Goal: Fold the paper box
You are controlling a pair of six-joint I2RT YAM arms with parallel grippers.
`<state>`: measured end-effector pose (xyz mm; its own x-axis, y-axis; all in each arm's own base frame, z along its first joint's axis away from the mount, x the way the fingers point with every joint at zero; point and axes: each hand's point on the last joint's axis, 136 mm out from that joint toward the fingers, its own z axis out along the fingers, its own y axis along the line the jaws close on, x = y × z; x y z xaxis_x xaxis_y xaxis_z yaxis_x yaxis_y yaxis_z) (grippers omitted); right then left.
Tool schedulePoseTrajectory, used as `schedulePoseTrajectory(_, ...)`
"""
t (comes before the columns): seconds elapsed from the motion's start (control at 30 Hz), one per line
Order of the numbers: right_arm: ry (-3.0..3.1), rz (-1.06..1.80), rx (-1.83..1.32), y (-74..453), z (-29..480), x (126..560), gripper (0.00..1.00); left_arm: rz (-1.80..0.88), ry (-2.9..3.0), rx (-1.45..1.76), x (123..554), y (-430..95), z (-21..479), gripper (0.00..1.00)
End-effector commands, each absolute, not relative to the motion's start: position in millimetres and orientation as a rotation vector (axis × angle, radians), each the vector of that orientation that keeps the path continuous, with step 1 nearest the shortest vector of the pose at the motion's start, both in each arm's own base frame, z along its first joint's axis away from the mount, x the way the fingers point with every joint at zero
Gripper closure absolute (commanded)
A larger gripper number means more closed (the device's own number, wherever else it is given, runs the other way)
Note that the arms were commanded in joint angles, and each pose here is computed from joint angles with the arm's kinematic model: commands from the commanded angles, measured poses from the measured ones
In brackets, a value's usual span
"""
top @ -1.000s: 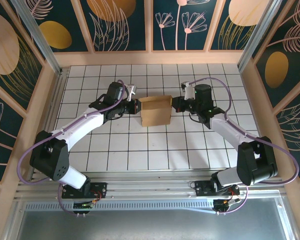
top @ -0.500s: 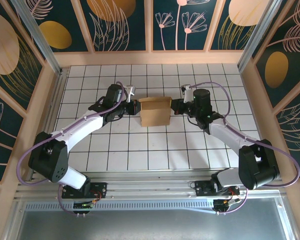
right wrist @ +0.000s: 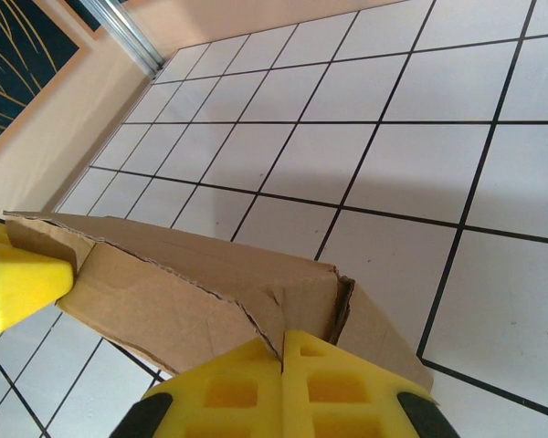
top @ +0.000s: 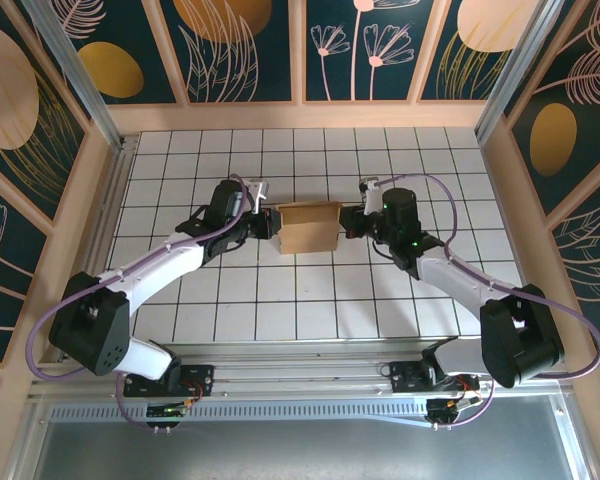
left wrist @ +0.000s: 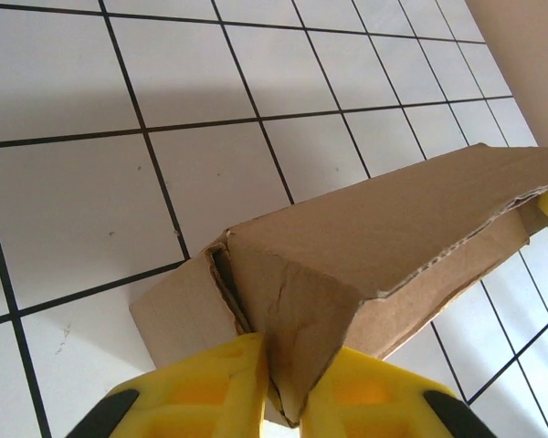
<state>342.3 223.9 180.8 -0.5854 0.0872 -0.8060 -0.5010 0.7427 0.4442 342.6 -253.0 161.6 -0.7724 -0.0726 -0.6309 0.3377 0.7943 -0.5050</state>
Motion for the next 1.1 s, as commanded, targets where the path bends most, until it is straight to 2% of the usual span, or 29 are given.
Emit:
schedulePoseTrajectory(0.0, 2.227, 0.818, -0.354, 226, 130, 313, 1.00, -0.712, 2.535, 0.134, 316, -233, 105, 0.81)
schedulePoseTrajectory(0.1, 2.232, 0.792, -0.362, 226, 126, 312, 0.99, -0.736, 2.523, 0.135, 314, -236, 108, 0.72)
schedulePoseTrajectory(0.2, 2.227, 0.791, -0.357, 228, 128, 312, 0.97, -0.754, 2.493, 0.147, 315, -237, 118, 0.67)
schedulePoseTrajectory(0.47, 2.186, 0.793, -0.375, 235, 142, 317, 0.97, -0.885, 2.359, 0.208, 309, -248, 156, 0.29)
schedulePoseTrajectory(0.6, 2.184, 0.781, -0.390, 237, 141, 318, 0.98, -0.851, 2.322, 0.155, 309, -238, 170, 0.17)
schedulePoseTrajectory(0.77, 2.181, 0.761, -0.411, 240, 141, 317, 0.98, -0.696, 2.229, -0.159, 324, -197, 196, 0.14)
schedulePoseTrajectory(0.93, 2.169, 0.732, -0.446, 245, 141, 315, 0.98, -0.816, 2.065, -0.441, 337, -186, 233, 0.16)
schedulePoseTrajectory(1.07, 2.174, 0.708, -0.454, 246, 138, 315, 0.98, -0.898, 2.091, -0.549, 345, -198, 234, 0.16)
